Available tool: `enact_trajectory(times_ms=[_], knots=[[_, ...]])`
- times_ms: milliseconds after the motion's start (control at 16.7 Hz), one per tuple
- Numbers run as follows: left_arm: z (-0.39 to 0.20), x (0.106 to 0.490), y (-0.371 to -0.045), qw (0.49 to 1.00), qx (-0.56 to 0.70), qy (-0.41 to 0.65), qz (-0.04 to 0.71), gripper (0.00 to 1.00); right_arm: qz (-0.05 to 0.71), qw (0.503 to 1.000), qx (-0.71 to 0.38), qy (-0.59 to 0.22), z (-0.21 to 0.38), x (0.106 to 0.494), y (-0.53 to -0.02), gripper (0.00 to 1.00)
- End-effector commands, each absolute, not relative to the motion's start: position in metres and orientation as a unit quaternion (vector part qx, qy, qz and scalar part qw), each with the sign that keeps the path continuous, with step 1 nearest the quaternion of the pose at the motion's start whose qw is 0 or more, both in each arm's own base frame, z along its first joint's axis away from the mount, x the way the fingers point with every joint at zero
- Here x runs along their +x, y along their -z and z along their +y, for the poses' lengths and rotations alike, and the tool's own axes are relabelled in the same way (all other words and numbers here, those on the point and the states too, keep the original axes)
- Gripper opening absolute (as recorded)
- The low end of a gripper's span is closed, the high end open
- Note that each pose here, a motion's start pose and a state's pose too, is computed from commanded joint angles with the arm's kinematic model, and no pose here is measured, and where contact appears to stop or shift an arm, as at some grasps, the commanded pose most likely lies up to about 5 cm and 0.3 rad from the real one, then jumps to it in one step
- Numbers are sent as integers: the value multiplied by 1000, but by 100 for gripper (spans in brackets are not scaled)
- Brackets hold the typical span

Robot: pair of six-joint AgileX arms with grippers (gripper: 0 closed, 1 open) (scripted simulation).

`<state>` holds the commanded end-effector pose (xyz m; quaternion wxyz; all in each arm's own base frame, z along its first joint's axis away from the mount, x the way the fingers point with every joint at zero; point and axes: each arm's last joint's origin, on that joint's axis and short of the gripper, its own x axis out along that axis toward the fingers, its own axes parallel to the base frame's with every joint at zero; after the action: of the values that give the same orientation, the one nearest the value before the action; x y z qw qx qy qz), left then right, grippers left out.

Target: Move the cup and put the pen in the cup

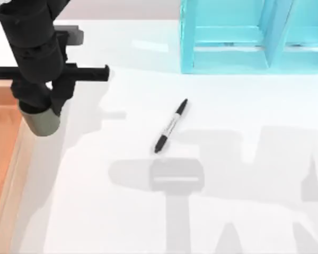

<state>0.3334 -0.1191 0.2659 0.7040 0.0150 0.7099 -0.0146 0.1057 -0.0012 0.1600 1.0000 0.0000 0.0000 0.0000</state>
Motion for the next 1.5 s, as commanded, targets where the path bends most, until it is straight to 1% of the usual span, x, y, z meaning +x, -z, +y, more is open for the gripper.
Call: enact_trajectory(times_ms=[240, 360, 660, 1080, 1320, 1500], knots=[[-167, 344, -224, 709, 5, 11, 706, 0, 0, 1000, 0, 0, -1, 106, -160, 100], [-181, 344, -210, 707, 4, 10, 707, 0, 0, 1000, 0, 0, -1, 106, -160, 100], [-181, 345, -209, 707, 3, 10, 707, 0, 0, 1000, 0, 0, -1, 106, -160, 100], [-177, 344, -167, 708, 3, 11, 706, 0, 0, 1000, 0, 0, -1, 106, -160, 100], [-177, 344, -164, 707, 4, 10, 707, 0, 0, 1000, 0, 0, -1, 106, -160, 100], [-177, 344, -164, 707, 4, 10, 707, 23, 0, 1000, 0, 0, -1, 106, -160, 100]])
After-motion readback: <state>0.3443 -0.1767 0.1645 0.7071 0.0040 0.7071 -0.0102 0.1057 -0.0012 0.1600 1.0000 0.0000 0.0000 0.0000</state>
